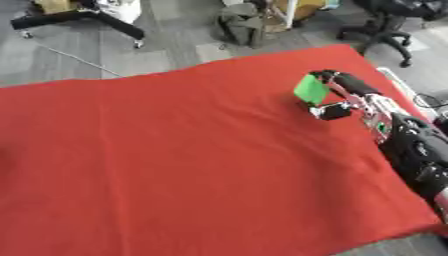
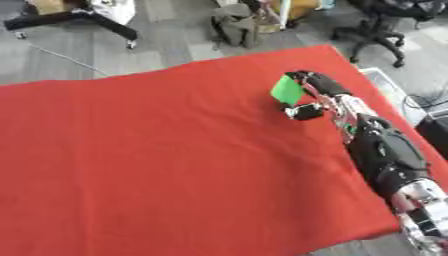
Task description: Pick up the objects with one hand, pass them to the other hand, and then place them into the box on the other side of the table.
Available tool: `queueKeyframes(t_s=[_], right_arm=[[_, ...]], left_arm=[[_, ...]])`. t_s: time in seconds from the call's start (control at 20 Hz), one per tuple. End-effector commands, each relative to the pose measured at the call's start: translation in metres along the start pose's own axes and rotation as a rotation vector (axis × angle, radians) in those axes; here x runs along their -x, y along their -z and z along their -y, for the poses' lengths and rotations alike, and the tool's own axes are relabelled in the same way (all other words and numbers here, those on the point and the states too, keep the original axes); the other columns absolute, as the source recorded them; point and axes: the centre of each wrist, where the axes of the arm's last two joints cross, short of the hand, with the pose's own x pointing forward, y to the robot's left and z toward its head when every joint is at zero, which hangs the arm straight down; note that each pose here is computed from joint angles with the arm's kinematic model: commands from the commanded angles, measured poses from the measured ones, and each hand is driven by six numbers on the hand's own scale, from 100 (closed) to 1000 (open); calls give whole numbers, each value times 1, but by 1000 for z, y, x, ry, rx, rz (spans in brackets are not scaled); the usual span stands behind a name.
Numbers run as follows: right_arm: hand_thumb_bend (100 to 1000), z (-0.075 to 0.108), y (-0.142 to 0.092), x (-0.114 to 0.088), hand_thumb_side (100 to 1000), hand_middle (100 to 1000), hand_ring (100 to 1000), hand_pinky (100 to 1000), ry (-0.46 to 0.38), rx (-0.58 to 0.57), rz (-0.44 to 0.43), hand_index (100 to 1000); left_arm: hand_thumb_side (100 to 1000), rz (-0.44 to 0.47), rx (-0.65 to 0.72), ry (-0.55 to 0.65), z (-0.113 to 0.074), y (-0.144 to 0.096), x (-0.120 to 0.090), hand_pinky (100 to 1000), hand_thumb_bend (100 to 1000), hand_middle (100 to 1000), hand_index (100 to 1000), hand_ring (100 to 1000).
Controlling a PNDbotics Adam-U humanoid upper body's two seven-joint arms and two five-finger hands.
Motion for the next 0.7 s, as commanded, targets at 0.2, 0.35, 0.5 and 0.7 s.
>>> queueKeyframes(t_s=[0.2, 0.35, 0.5, 0.7], right_arm=[[143, 10, 7, -14, 119, 335, 581, 765, -50, 218, 70, 477], [136, 19, 13, -38, 100, 330, 574, 759, -12, 306, 192, 474], [156, 32, 15, -91, 100, 339, 579, 751, 62, 400, 405, 479], [164, 43, -6, -183, 100, 346, 580, 749, 227, 480, 723, 481]], left_arm=[[651, 12, -7, -4, -1, 0, -5, 825, 642, 576, 744, 703], [652, -6, -8, -3, -1, -2, -4, 825, 639, 575, 742, 702], [656, -41, -3, 1, -1, -6, -1, 825, 639, 574, 740, 702], [663, -102, 46, -13, 7, -11, 3, 828, 639, 574, 738, 703]])
